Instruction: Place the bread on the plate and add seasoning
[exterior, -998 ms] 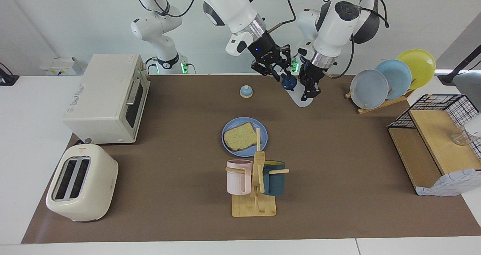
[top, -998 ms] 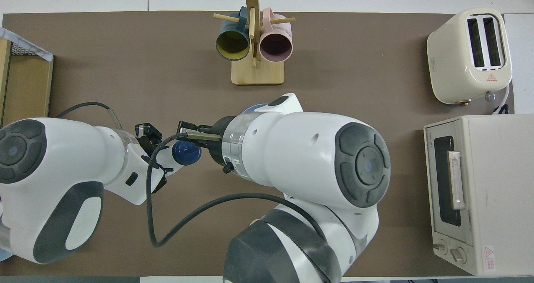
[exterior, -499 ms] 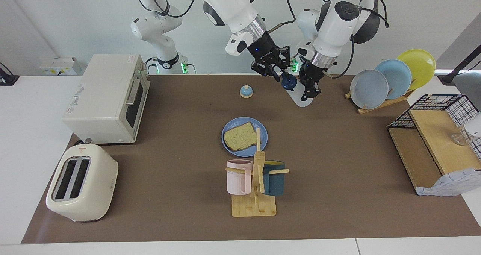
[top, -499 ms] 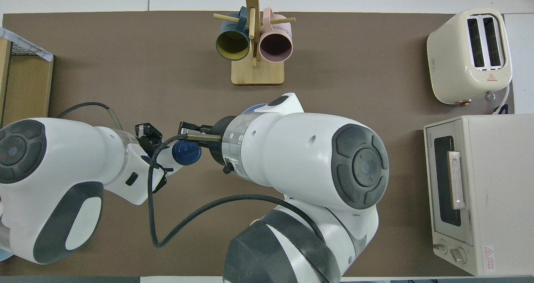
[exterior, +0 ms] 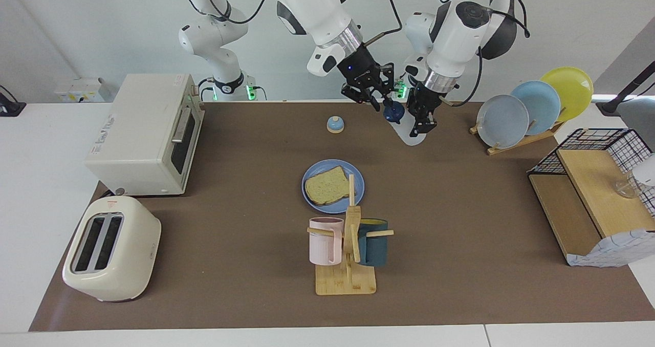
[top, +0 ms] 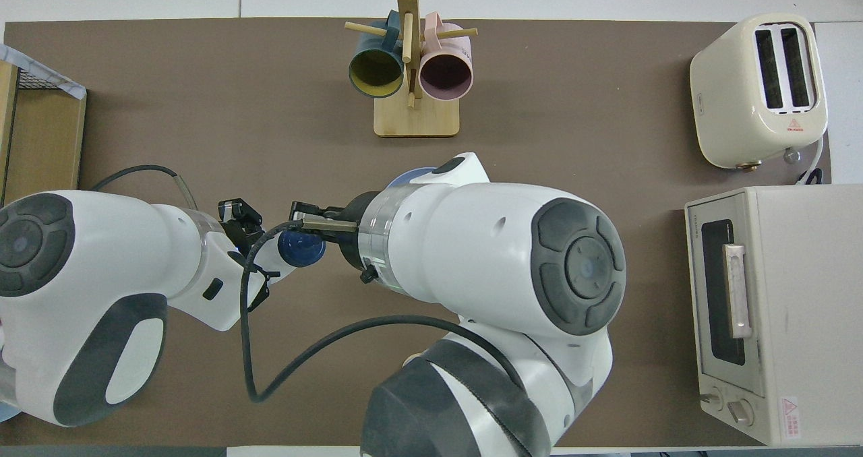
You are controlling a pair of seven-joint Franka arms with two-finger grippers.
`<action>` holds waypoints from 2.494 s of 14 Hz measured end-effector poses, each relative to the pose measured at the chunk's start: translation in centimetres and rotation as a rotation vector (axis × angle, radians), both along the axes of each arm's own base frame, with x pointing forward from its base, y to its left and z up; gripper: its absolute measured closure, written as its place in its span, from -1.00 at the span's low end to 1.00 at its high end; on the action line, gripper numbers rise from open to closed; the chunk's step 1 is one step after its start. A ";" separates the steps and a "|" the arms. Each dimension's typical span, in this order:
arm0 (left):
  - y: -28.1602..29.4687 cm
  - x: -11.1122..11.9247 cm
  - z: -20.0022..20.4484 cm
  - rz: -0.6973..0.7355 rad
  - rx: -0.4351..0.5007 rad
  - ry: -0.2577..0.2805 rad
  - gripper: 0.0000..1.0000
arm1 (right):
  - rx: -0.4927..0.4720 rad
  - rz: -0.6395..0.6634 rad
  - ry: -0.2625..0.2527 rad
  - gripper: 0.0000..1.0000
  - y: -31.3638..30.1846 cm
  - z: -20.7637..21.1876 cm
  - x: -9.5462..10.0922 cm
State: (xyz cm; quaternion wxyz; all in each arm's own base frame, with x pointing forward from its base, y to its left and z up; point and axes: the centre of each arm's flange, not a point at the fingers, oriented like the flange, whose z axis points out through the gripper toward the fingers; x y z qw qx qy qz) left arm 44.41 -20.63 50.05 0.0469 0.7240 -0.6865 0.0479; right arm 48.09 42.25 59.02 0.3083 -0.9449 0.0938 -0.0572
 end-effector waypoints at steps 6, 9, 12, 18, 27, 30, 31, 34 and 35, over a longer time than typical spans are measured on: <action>0.0 0.0 0.0 0.001 0.000 0.000 0.07 | 0.000 0.004 0.000 0.37 0.1 0.1 -0.2; 0.0 0.0 0.0 0.005 0.000 0.000 0.07 | 0.000 0.008 0.000 0.54 0.3 0.1 -0.4; 0.0 0.0 0.0 0.005 0.000 -0.001 0.07 | -0.001 0.016 -0.001 0.54 0.7 0.1 -0.7; 0.0 0.0 0.1 0.005 0.000 -0.001 0.07 | -0.001 0.016 -0.001 0.60 0.7 0.1 -0.7; -0.1 0.2 0.7 0.027 -0.008 -0.018 0.07 | 0.029 -0.028 -0.016 0.77 -0.1 0.3 0.2; -0.1 0.2 0.8 0.030 -0.009 -0.020 0.07 | 0.090 -0.084 0.011 0.92 -1.6 0.9 1.5; -0.2 0.1 0.7 0.026 -0.006 -0.018 0.07 | 0.114 -0.110 0.011 0.92 -2.6 1.4 2.2; -0.7 -0.1 0.9 0.014 -0.005 -0.025 0.07 | 0.133 -0.140 0.020 0.92 -3.9 1.7 3.0; -0.7 -0.1 0.9 0.014 -0.005 -0.026 0.07 | 0.133 -0.141 0.021 0.91 -3.9 1.7 3.1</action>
